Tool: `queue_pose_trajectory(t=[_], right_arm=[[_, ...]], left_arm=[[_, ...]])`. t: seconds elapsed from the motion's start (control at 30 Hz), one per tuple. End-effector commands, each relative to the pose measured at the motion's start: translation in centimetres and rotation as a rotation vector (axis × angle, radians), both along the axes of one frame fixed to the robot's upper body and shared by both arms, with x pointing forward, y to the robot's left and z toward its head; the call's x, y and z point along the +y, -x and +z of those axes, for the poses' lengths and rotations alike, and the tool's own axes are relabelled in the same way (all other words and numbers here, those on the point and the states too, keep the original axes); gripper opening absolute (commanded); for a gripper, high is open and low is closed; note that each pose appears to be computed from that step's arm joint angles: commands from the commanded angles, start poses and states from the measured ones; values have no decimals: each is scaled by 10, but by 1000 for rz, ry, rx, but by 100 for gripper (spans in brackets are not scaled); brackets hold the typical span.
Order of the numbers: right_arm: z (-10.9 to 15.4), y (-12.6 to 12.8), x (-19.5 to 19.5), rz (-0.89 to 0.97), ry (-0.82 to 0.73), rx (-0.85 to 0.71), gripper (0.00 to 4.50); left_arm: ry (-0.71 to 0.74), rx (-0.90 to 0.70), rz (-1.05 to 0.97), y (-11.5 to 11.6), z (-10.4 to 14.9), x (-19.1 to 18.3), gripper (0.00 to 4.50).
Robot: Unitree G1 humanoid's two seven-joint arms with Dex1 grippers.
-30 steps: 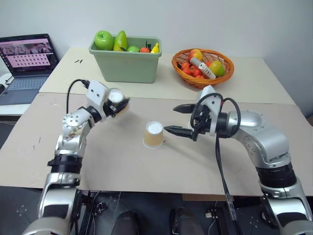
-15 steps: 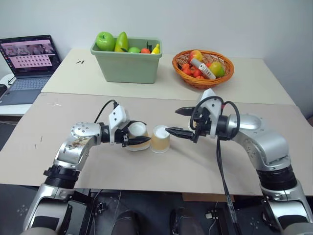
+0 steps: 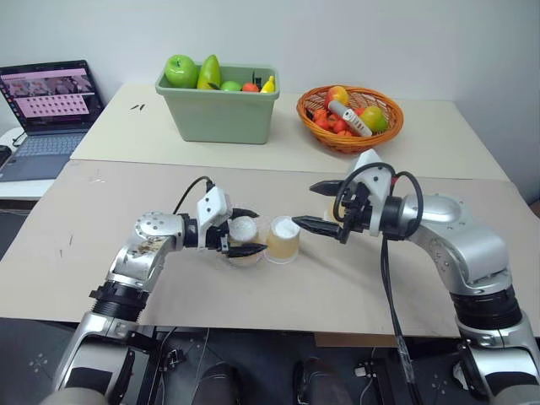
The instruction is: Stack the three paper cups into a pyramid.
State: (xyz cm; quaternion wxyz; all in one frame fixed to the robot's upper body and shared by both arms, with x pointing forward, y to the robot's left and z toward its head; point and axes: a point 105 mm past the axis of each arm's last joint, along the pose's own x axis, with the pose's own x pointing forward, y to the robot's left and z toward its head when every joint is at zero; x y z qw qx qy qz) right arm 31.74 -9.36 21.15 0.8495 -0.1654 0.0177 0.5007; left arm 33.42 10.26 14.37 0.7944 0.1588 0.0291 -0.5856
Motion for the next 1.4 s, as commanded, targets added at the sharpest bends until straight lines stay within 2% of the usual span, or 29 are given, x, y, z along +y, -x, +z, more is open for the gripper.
queue_pose_trajectory(t=[0.03, 0.17, 0.4, 0.53, 0.6, 0.67, 0.77, 0.83, 1.03, 1.4], right_arm=[[15, 2, -4, -6, -10, -59, 450], [18, 1, -8, -12, -7, -63, 450], [52, 7, -49, -65, -80, -103, 450], [66, 4, -94, -242, -125, -148, 450], [46, -4, -123, -386, -62, -114, 450], [17, -7, -136, -445, 8, -54, 450], [-24, -12, -134, -445, 91, 31, 450], [-37, -19, -128, -430, 80, 55, 450], [-46, -40, -114, -409, 43, 61, 450], [-29, -73, -85, -347, -13, 7, 450]], left_arm=[[23, -72, 11, -3, 17, -1, 445], [25, -88, 2, 2, 30, 2, 445], [19, -82, -36, 27, 67, 20, 445], [50, -91, -12, 35, 90, 28, 445], [41, -111, 7, 36, 94, 29, 445], [42, -119, 24, 37, 97, 30, 445], [49, -127, 30, 39, 101, 28, 445], [54, -135, 31, 41, 105, 26, 445], [54, -146, 54, 43, 108, 27, 445], [65, -163, 90, 45, 112, 26, 445]])
